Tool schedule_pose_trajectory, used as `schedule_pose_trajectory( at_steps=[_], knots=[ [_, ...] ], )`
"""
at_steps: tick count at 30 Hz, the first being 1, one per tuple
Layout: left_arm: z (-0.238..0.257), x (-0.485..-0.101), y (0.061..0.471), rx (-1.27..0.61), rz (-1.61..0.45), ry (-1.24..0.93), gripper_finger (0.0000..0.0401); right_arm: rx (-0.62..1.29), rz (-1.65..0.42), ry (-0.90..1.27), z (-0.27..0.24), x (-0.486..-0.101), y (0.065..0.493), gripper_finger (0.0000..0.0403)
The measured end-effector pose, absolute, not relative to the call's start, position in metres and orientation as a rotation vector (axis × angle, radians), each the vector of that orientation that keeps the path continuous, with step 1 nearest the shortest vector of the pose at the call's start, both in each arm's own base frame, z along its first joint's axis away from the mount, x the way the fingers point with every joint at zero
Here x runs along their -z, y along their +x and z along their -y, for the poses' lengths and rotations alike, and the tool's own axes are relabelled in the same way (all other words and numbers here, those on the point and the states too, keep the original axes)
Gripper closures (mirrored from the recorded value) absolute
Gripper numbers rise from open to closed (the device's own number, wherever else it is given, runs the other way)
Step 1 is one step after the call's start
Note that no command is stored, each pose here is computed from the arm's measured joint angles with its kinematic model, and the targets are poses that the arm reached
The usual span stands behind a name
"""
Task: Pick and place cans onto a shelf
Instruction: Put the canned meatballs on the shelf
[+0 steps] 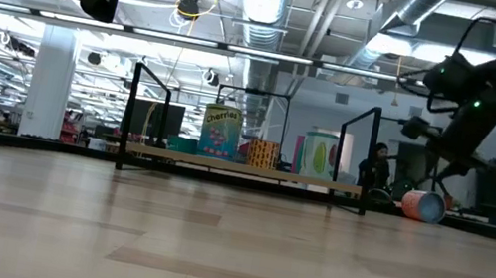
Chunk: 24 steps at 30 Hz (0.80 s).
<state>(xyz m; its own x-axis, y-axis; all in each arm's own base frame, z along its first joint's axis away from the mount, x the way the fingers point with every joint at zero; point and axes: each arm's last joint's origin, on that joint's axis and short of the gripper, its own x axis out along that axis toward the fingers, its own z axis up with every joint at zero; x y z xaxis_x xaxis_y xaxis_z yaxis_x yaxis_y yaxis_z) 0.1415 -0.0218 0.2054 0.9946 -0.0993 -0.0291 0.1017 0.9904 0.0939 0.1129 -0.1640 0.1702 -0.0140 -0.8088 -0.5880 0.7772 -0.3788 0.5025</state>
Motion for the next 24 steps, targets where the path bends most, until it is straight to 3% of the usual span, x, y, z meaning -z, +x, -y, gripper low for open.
schedule_pose_trajectory(
  at_steps=[10, 24],
  knots=[
    [0.022, -0.205, 0.142, 0.101, -0.024, 0.096, 0.0399, 1.743, 0.139, 1.078, 0.185, -0.149, 0.116, 0.0271],
    [0.022, -0.205, 0.142, 0.101, -0.026, 0.096, 0.0399, 1.786, 0.262, 1.145, 0.191, -0.139, 0.120, 0.0285]
  ],
)
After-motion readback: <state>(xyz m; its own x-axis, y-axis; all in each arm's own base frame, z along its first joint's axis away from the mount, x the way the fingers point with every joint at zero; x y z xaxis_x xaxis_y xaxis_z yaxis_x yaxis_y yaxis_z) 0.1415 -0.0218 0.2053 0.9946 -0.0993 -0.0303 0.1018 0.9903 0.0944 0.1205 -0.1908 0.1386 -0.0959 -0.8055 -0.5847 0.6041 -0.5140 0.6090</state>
